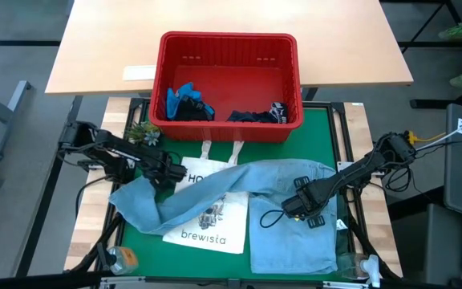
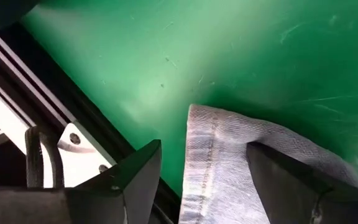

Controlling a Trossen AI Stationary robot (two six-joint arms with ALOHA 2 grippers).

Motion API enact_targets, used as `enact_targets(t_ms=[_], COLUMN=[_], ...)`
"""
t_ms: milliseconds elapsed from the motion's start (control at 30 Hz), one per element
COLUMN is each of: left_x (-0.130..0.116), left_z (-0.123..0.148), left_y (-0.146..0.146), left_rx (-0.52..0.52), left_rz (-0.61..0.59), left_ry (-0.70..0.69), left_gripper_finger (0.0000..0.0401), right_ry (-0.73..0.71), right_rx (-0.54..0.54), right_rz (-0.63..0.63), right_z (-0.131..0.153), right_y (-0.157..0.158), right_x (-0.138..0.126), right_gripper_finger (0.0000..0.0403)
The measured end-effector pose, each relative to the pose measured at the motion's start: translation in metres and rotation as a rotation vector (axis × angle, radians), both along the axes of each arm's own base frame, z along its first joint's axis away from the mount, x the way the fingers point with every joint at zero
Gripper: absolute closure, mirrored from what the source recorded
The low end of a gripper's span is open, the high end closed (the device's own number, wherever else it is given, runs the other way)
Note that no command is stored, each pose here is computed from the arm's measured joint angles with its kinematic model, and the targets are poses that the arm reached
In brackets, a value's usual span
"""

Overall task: Fold Laundry from Bin
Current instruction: Fold the light blue jeans

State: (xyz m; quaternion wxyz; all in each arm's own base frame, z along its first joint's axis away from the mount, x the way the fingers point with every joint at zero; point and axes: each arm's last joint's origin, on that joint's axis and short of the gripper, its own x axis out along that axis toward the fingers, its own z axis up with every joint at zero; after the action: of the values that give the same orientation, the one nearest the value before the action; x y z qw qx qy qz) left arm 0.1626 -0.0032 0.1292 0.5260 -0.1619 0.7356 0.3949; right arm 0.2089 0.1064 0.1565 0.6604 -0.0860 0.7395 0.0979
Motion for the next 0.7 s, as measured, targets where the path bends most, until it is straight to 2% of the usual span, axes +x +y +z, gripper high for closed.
enact_targets(t_ms=[333,567,700], left_x=[0.0,0.0016,0.0025], left_z=[-0.0031,-0.0048,-0.0053], left_y=[-0.001,-0.0015,-0.0018], left_rx=[-0.032,-0.054,-0.08], left_rz=[0.014,0.012,-0.03], left_ry=[-0.018,-0.039,-0.04], left_gripper_finger=[0.0191,0.0224,0.0251], right_ry=[-0.002,-0.008,-0.008], right_rx=[0.001,0.003,0.003], right_rz=[0.0,0.0,0.0], right_z=[0.0,-0.0001,-0.0001], right_y=[0.0001,0.0003,0.0004], right_x=[0.0002,0.0007,0.0008], right_gripper_finger=[0.0228,0.0228,0.0228])
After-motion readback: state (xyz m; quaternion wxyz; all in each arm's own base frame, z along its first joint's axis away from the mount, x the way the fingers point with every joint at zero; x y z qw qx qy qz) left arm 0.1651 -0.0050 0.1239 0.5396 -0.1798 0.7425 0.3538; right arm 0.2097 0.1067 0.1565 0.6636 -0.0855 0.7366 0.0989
